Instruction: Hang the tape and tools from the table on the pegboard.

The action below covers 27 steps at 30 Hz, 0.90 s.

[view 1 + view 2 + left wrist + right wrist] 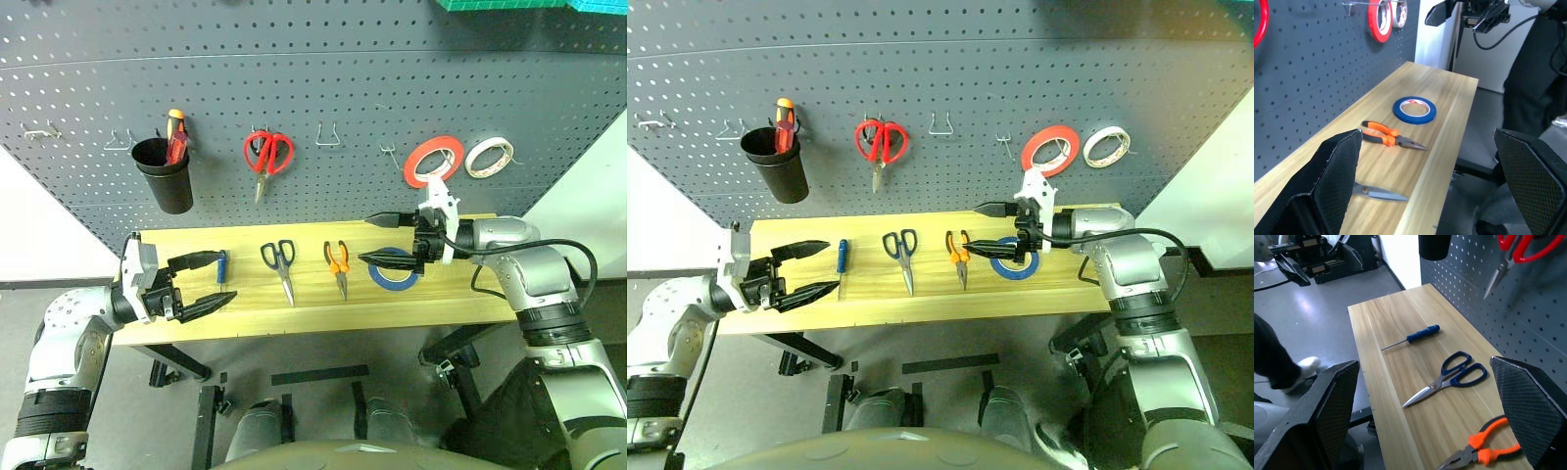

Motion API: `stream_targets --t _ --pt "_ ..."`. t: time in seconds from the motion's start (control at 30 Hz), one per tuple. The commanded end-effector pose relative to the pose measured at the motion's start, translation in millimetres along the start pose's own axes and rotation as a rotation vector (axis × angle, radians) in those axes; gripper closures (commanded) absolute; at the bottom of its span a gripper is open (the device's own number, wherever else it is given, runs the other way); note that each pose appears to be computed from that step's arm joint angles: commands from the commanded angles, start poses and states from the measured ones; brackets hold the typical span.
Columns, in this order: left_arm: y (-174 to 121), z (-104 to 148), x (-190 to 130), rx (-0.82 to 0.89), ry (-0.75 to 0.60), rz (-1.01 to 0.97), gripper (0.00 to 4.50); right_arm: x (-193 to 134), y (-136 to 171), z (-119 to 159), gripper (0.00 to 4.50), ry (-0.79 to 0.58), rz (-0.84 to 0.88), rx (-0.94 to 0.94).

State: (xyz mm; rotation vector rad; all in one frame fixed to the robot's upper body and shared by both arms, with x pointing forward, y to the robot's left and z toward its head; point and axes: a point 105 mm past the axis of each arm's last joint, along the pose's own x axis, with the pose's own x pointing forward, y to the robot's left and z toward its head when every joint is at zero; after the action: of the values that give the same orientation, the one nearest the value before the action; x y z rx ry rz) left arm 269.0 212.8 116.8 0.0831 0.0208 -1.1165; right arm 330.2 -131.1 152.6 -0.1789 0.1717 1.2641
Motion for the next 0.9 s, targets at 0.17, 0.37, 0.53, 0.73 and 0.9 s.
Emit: stream_targets --t 0.17,0.37,0.53,0.73,0.9 --pt "-1.8 13.7 8.3 0.046 -0.012 -0.046 0.01 -2.2 -4.4 17.3 0.0 -0.062 -0.034 -0.047" --pt "-6.7 10.2 11.9 0.023 -0.012 -0.052 0.01 -8.1 -2.6 10.4 0.0 -0.043 -0.045 -0.032" --pt "-6.5 5.3 13.5 0.014 -0.002 -0.059 0.01 -12.0 -9.5 -0.9 0.0 0.039 -0.098 -0.038" --pt "1.6 3.5 29.0 0.03 0.008 -0.07 0.01 -11.3 -17.5 -30.7 0.0 0.175 -0.186 -0.025" --pt "7.2 -3.8 56.7 0.062 0.024 -0.072 0.01 -13.7 -30.3 -50.2 0.0 0.278 -0.281 -0.019"
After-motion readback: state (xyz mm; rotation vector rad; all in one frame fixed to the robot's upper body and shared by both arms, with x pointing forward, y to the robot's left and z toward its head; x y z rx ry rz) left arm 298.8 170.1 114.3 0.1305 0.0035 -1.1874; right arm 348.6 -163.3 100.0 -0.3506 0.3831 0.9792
